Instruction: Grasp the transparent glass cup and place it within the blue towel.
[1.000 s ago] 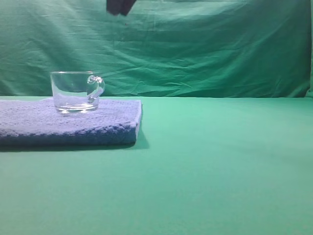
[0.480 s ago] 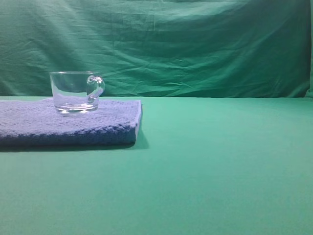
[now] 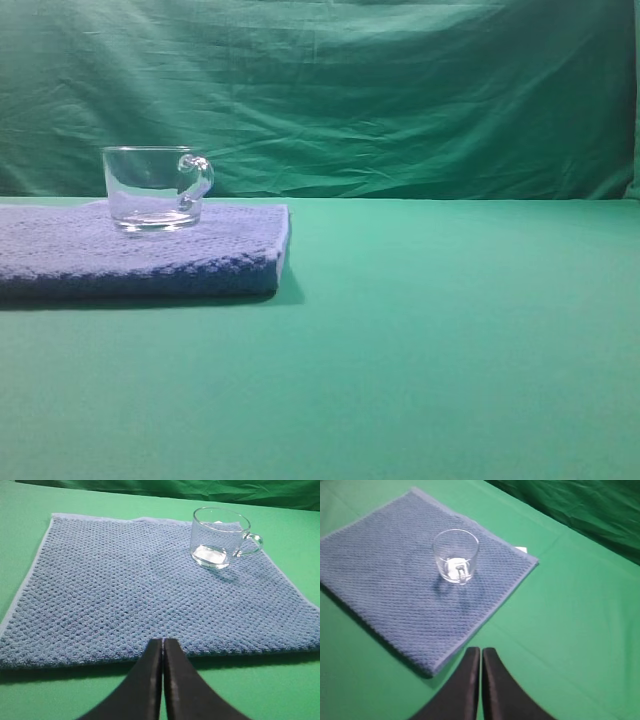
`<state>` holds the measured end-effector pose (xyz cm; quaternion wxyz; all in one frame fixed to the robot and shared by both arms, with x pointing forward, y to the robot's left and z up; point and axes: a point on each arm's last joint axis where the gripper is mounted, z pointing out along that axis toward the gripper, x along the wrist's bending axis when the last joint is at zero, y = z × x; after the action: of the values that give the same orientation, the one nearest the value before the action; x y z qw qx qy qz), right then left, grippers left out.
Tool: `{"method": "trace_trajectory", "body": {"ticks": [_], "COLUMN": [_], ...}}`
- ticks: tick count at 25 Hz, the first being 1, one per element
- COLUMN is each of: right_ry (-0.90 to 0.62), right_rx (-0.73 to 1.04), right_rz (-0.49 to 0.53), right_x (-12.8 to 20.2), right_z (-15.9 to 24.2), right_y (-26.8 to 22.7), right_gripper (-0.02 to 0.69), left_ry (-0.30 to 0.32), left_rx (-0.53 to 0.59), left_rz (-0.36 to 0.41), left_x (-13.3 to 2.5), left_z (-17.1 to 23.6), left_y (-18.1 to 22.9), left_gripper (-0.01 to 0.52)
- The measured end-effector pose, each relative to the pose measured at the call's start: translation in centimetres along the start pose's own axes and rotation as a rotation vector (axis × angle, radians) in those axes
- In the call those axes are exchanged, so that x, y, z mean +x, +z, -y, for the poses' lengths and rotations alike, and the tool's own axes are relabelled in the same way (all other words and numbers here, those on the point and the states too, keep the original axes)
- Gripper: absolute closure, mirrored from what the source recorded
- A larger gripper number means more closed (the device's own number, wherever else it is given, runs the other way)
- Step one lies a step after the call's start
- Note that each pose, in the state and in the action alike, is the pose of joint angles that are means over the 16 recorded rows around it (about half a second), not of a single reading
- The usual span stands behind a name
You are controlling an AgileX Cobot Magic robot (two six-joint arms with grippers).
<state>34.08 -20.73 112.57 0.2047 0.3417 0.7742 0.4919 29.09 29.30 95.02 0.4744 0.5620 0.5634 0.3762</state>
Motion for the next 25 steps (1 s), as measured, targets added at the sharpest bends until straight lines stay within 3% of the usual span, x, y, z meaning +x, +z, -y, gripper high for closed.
{"method": "trace_trajectory", "body": {"ticks": [13,25], "right_ry": [-0.059,0.008], "right_rx": [-0.113,-0.198], "right_rz": [0.080,0.410], "right_x": [-0.4,-2.2], "right_z": [2.0,6.9], "right_y": [-4.3,-5.7], "right_gripper": [0.665,0.665], "left_ry": [0.000,0.000], "left_rx": [0.000,0.000], "left_rz": [0.000,0.000], "left_x": [0.0,0.0], "left_z": [0.0,0.0], "left_y": [0.0,0.0], "left_gripper": [0.514,0.514]}}
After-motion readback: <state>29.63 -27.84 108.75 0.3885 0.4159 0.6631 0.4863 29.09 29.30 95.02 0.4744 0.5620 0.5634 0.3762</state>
